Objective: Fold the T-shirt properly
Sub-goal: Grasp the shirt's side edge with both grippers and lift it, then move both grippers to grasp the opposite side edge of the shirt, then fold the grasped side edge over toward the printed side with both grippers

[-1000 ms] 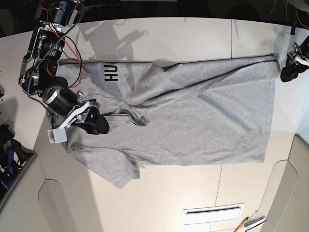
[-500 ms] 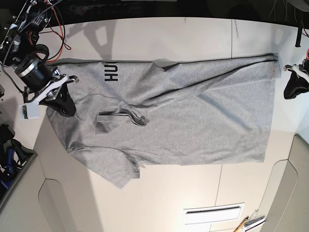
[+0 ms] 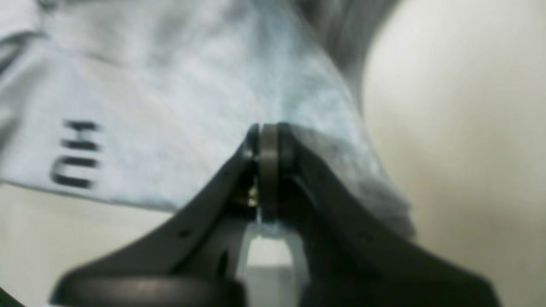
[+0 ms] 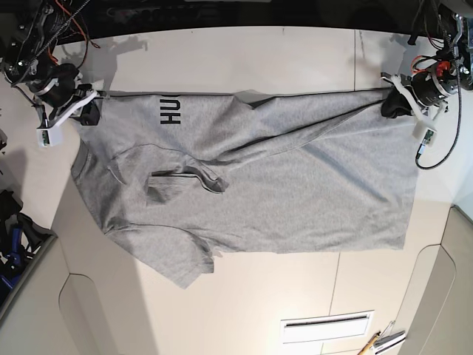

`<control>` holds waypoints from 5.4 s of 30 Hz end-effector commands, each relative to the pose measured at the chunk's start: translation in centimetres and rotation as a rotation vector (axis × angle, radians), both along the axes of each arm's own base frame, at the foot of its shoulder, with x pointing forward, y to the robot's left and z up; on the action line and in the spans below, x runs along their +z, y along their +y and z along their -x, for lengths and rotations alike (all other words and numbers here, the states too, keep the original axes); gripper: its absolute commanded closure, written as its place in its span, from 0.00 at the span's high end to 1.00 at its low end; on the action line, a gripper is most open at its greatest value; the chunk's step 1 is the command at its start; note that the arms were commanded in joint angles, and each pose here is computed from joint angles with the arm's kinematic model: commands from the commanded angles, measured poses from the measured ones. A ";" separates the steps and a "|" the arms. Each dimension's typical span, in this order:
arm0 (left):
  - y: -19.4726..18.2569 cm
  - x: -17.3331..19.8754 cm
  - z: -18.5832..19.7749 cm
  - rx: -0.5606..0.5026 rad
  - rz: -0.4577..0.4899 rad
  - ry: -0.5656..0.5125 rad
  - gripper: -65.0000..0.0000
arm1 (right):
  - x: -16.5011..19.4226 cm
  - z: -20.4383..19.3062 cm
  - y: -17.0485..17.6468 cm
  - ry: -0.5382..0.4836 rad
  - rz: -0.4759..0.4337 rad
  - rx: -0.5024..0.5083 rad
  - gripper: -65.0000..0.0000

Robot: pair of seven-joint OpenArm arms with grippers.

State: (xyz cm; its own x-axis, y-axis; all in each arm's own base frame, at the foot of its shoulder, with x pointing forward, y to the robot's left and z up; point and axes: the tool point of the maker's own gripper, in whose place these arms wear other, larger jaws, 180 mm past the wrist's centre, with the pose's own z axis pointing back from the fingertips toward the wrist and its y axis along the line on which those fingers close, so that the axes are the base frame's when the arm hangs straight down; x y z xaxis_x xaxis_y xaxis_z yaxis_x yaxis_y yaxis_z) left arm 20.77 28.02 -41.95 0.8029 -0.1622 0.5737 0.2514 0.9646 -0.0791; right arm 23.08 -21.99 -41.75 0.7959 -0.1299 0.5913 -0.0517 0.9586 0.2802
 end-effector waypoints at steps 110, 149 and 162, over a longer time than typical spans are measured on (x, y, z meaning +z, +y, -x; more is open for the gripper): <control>12.2 14.2 -8.3 0.402 0.110 -0.489 0.49 | -1.9 -12.3 2.0 0.088 0.038 0.299 0.00; 9.2 4.6 -20.6 0.466 0.243 -0.257 0.00 | 1.2 -14.0 2.9 -0.021 -0.008 0.288 0.00; 11.9 10.7 -17.2 0.467 0.394 -0.361 0.00 | 8.9 -13.1 1.4 -0.172 0.058 0.291 0.00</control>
